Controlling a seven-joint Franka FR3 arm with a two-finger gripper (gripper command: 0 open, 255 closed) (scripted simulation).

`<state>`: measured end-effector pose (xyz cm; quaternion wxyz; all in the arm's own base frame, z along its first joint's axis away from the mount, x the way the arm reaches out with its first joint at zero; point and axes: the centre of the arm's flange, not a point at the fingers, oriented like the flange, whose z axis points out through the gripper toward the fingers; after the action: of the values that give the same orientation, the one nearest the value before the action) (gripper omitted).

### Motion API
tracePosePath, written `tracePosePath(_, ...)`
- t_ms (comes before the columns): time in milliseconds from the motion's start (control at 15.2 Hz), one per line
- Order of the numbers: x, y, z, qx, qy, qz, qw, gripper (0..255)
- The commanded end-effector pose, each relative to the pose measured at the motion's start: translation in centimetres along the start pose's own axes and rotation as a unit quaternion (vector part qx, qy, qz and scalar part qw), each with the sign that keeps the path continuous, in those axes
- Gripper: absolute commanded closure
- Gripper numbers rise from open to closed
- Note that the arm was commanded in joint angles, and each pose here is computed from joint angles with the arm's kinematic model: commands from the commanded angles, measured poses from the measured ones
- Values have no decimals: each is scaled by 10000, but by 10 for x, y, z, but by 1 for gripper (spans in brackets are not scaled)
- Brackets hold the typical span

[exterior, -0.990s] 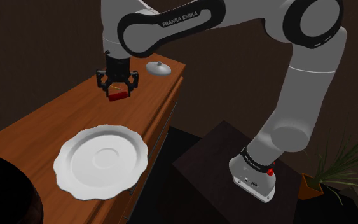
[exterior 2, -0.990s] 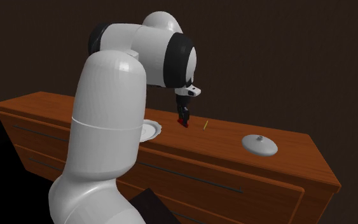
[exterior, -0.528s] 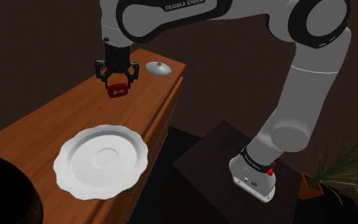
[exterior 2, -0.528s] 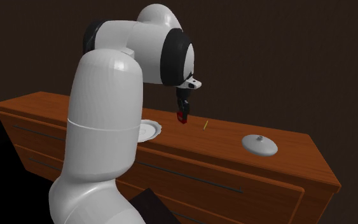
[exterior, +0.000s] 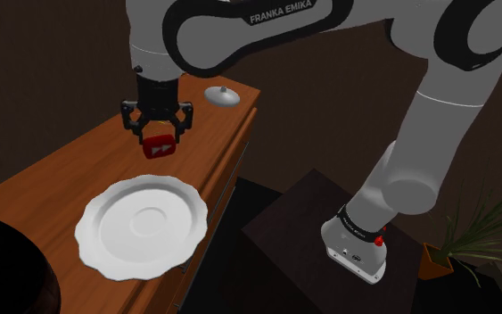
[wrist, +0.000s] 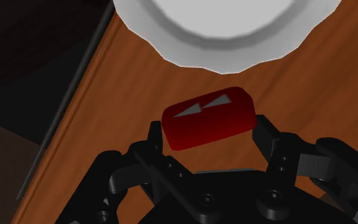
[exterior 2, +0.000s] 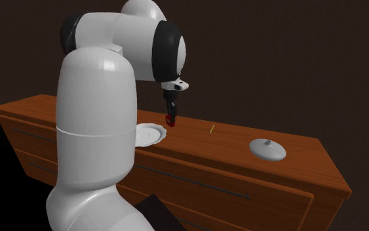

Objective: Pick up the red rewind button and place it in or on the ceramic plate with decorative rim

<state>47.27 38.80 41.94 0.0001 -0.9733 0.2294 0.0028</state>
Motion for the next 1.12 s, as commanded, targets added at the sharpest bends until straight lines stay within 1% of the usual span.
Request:
tracePosePath(0, -27, -6, 1, 0, 2, 5, 10000, 255)
tracePosePath(594, -143, -34, 3, 0, 2, 5, 10000, 255)
tracePosePath(660, -147, -35, 3, 0, 2, 5, 10000, 255)
tracePosePath(1056, -146, -35, 35, 0, 2, 5, 10000, 255)
